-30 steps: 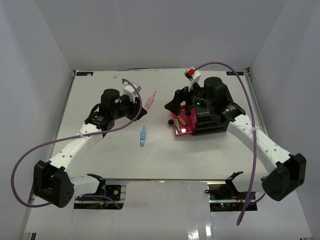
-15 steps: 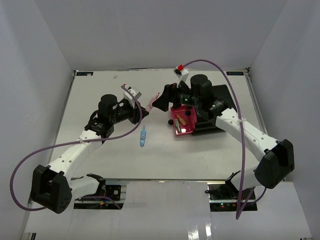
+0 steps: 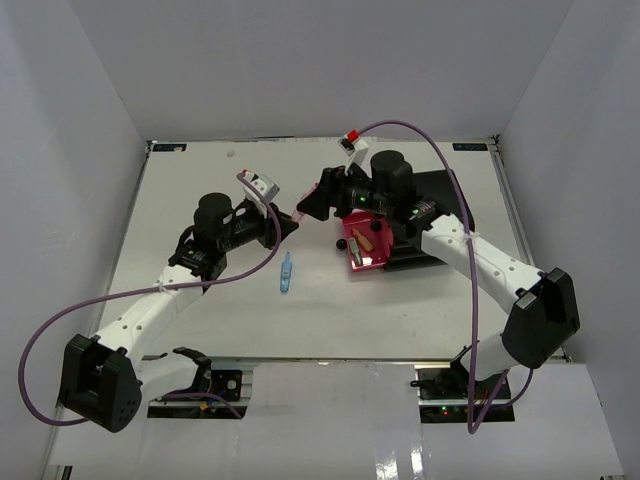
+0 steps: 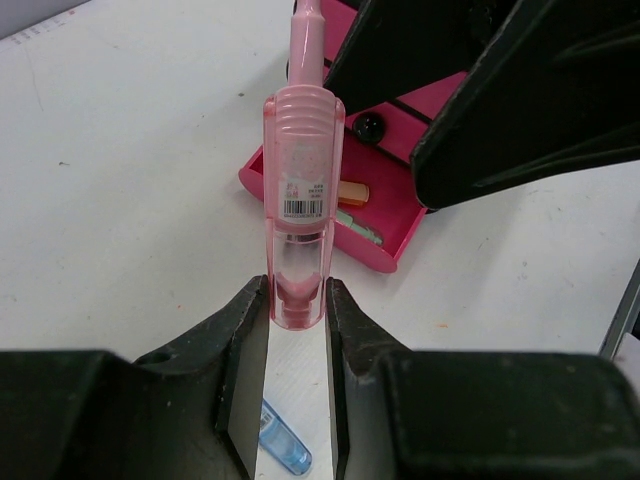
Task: Sort the stationery into containers
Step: Pick up the pen from the center of the board.
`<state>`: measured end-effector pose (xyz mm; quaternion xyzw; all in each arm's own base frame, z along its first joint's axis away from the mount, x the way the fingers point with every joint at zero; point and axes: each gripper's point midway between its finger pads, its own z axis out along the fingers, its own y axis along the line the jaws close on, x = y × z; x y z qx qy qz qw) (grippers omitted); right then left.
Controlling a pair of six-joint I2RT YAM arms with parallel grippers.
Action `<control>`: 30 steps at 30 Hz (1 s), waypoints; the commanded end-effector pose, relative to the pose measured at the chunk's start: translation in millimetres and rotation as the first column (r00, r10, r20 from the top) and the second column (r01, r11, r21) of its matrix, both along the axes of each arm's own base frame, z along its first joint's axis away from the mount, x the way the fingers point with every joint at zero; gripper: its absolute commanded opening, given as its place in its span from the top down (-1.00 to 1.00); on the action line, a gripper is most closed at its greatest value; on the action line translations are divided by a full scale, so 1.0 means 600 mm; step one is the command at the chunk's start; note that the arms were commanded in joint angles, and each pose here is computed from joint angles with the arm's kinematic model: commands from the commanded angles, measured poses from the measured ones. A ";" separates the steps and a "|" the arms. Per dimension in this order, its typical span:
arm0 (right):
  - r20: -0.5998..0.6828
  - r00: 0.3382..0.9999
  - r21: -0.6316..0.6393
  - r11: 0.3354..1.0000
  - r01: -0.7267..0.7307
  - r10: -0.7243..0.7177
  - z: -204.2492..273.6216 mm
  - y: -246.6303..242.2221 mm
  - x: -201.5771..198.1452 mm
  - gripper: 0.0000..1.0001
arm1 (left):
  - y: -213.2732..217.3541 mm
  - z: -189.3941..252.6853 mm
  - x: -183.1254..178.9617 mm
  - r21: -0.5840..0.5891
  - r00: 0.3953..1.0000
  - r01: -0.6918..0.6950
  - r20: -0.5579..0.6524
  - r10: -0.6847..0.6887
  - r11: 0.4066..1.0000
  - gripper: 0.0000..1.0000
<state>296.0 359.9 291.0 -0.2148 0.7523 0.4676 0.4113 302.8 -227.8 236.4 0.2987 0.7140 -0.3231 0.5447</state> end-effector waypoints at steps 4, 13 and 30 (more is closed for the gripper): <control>0.047 0.999 0.056 0.998 -0.003 0.001 0.026 0.016 0.009 -0.43 | -0.005 0.029 -0.008 -0.040 0.999 0.006 0.045 -0.005 0.999 0.31; 0.039 0.999 0.062 0.998 -0.010 0.008 0.013 0.027 0.011 -0.26 | -0.006 0.031 -0.009 -0.049 0.999 0.007 0.050 -0.005 0.999 0.31; 0.044 0.999 0.054 0.999 -0.003 0.000 0.002 0.025 0.010 0.56 | -0.009 0.033 -0.016 -0.056 0.998 0.025 0.051 -0.022 0.998 0.26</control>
